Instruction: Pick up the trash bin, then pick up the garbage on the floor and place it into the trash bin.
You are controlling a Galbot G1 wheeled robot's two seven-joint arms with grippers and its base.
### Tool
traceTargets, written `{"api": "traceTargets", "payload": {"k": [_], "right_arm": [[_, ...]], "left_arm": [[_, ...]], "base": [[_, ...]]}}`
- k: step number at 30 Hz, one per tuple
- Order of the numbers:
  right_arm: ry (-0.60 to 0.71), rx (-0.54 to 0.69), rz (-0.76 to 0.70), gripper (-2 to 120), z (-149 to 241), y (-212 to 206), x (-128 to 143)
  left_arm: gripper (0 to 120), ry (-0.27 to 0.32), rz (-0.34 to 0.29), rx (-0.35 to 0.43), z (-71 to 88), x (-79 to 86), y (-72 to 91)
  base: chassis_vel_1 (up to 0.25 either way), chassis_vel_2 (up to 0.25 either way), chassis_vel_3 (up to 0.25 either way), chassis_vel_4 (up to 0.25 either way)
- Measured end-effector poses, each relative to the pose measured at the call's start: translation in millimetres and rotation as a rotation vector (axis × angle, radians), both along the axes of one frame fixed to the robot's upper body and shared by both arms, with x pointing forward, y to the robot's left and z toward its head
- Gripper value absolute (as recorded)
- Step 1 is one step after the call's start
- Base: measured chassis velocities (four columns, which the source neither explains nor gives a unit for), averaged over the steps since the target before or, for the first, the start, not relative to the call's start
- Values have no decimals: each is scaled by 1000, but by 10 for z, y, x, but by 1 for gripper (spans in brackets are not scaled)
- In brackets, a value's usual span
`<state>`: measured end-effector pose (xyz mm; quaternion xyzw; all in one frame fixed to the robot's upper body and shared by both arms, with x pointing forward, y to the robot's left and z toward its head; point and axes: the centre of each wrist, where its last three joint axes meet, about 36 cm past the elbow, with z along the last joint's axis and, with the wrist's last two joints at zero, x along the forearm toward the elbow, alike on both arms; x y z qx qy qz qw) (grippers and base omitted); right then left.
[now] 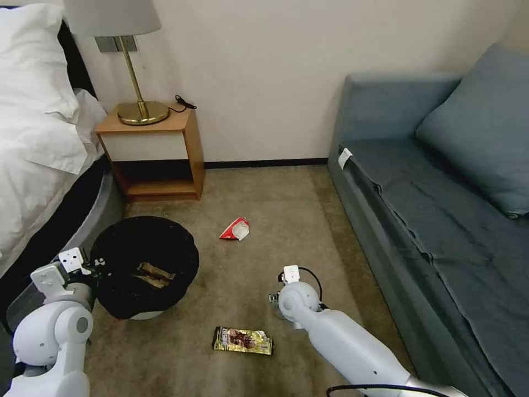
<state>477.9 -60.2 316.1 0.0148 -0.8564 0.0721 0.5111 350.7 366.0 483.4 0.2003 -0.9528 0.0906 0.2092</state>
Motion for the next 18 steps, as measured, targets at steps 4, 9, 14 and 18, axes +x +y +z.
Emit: {"api": "traceTargets", "payload": {"k": [4,9,14,18], "right_arm": [[-2,-17,-11,100,-99,10,56],[-5,-28,-19,100,-222,13,108],[1,-39,-25,100,-380,15,169],[2,-45,-24,100,-483,-14,190]], "left_arm": [[3,-7,3,1,32,-39,6],[3,-18,11,7,83,-79,45],[3,-26,20,10,128,-131,90],[3,-29,25,10,142,-151,107]], "base": [[0,0,0,0],[0,0,0,0],[0,0,0,0],[0,0,0,0]]}}
